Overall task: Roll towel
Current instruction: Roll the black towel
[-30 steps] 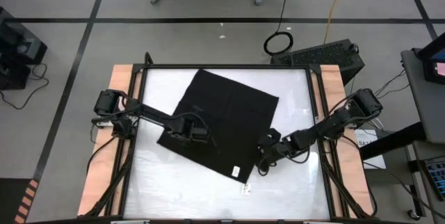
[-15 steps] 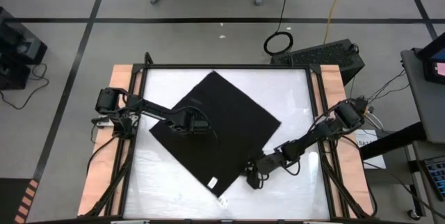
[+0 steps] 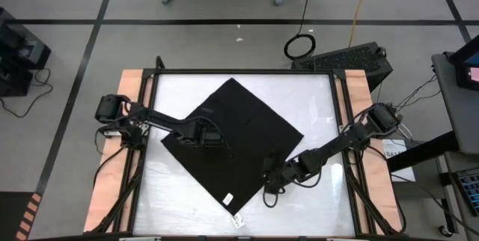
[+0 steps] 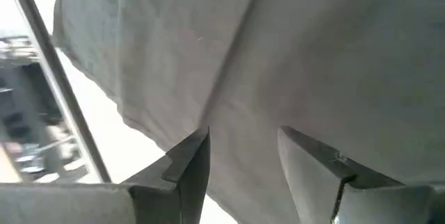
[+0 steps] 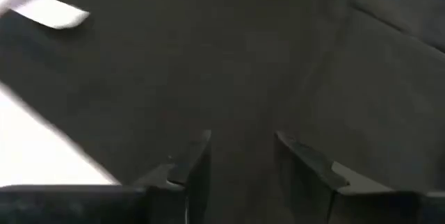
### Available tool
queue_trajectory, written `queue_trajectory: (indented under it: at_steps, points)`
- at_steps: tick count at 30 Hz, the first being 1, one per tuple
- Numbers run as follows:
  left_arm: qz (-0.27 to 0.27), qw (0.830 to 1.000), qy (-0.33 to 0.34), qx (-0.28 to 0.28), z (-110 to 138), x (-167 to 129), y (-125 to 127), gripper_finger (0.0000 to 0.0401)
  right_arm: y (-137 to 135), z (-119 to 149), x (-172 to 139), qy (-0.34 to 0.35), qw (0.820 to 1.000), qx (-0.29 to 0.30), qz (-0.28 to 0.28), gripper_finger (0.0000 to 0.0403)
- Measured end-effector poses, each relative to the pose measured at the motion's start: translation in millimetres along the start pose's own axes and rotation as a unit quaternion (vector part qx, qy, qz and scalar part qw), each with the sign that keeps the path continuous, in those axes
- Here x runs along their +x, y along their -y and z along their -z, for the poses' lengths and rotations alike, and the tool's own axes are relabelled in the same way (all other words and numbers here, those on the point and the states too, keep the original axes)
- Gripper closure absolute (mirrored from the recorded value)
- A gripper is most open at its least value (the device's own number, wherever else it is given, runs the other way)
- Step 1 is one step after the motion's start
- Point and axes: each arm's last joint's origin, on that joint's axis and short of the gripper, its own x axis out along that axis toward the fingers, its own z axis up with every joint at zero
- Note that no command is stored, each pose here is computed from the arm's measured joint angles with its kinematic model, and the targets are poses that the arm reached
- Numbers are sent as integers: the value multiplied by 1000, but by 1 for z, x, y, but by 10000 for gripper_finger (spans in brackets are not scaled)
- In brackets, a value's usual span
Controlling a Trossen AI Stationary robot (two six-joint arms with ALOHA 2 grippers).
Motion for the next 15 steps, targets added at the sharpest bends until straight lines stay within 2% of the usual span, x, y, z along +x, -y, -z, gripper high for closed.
queue_trajectory:
  at_steps: [5, 7, 15]
  points:
    - [96, 991, 52, -80, -2, -21, 9, 225, 19, 1, 9, -42, 998, -1, 40, 266]
    - [131, 985, 58, -95, -3, -25, 15, 225, 26, 0, 12, -49, 998, -7, 49, 266]
    - [139, 982, 46, -115, 2, -26, 36, 225, 50, -3, 22, -78, 995, -21, 60, 266]
